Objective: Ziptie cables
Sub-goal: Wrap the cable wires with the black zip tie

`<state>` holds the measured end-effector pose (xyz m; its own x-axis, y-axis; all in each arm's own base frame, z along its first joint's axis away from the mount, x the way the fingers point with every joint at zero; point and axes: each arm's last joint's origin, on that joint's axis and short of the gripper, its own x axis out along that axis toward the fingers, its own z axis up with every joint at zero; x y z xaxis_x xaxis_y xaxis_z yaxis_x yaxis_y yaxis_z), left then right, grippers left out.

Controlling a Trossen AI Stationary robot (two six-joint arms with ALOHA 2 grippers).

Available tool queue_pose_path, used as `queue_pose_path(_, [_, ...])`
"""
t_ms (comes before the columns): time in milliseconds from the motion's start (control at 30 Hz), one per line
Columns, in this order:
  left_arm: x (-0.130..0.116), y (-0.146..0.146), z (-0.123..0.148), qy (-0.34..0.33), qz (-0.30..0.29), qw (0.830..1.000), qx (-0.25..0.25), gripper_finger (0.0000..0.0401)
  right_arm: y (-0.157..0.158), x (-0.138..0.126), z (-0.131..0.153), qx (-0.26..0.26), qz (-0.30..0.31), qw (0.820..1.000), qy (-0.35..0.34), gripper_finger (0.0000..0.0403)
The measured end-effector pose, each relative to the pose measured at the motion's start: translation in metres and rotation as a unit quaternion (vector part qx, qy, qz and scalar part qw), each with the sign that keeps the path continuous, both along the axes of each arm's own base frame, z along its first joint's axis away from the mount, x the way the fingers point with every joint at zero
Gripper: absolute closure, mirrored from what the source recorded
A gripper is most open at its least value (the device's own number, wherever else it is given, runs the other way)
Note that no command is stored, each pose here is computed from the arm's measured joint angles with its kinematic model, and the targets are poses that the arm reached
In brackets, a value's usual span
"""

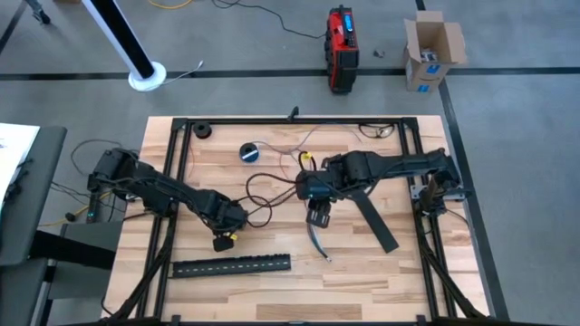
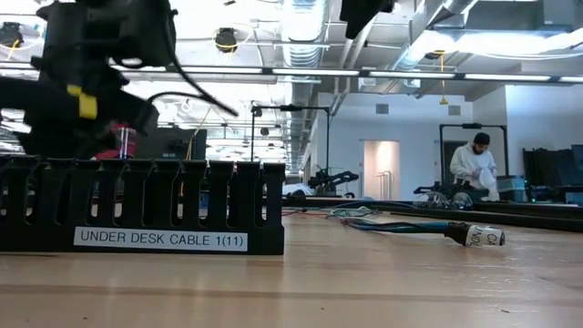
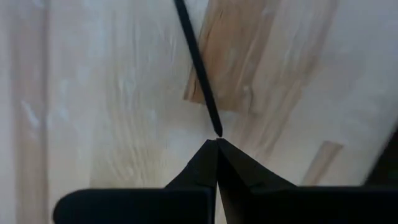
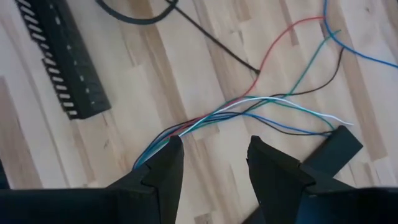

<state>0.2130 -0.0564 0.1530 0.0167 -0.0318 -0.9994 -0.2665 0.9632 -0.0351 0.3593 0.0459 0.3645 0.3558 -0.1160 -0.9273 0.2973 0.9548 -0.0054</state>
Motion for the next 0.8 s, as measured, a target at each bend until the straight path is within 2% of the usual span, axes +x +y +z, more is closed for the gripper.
queue_pose_path(233, [0.014,-0.006,-0.011,0.008,0.021,0.999,-0.035,0.0401,0.017,-0.003,0.0,-0.003,0.035,0.999,0.002,0.0237])
queue_pose_path(433, [0.04,-0.016,0.009,-0.085,0.019,0.991,-0.103,0.0401,0.019,-0.005,-0.001,-0.013,0.039,0.999,0.012,0.0237])
queue_pose_path(533, [0.054,-0.02,0.018,-0.141,0.012,0.982,-0.125,0.0401,0.016,-0.005,0.0,-0.044,0.007,0.999,0.008,0.0237])
queue_pose_path(733, [0.05,-0.015,0.019,-0.121,-0.001,0.986,-0.113,0.0401,0.003,-0.013,-0.001,-0.121,-0.118,0.985,0.013,0.0237])
queue_pose_path(800, [0.05,-0.012,0.026,-0.131,-0.024,0.985,-0.108,0.0401,-0.001,-0.021,0.002,-0.148,-0.126,0.98,0.032,0.0237])
